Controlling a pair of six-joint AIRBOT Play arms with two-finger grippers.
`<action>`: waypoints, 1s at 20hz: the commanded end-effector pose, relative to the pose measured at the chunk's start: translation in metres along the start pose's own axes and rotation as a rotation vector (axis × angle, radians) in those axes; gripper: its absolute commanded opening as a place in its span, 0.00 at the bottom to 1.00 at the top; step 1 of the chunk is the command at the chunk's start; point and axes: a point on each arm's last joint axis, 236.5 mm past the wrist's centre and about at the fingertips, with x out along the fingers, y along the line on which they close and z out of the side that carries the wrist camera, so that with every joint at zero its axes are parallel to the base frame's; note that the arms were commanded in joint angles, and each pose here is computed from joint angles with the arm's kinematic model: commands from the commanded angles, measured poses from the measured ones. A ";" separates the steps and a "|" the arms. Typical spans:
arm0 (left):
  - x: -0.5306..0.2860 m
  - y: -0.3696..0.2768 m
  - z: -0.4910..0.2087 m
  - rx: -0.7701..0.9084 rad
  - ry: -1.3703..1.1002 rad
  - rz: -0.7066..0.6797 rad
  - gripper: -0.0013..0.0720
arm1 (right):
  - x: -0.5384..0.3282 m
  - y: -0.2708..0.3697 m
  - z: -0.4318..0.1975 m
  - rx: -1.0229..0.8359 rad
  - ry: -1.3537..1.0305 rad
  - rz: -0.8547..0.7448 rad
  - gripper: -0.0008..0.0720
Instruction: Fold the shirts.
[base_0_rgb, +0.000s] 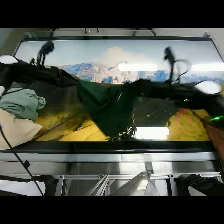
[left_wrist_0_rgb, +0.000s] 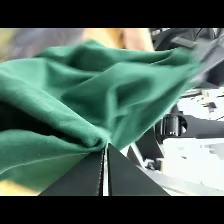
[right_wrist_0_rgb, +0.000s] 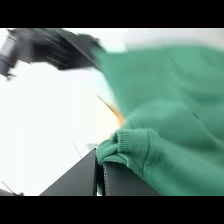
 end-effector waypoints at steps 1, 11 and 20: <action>-0.016 -0.107 0.022 0.241 -0.054 0.024 0.03 | -0.055 0.131 0.058 -0.288 -0.161 0.123 0.04; -0.079 -0.271 0.014 0.654 -0.288 0.458 0.04 | -0.123 0.146 0.091 -0.446 -0.208 -0.191 0.04; 0.034 -0.016 -0.035 0.034 0.134 0.265 0.42 | -0.045 -0.117 -0.009 0.100 0.242 -0.361 0.04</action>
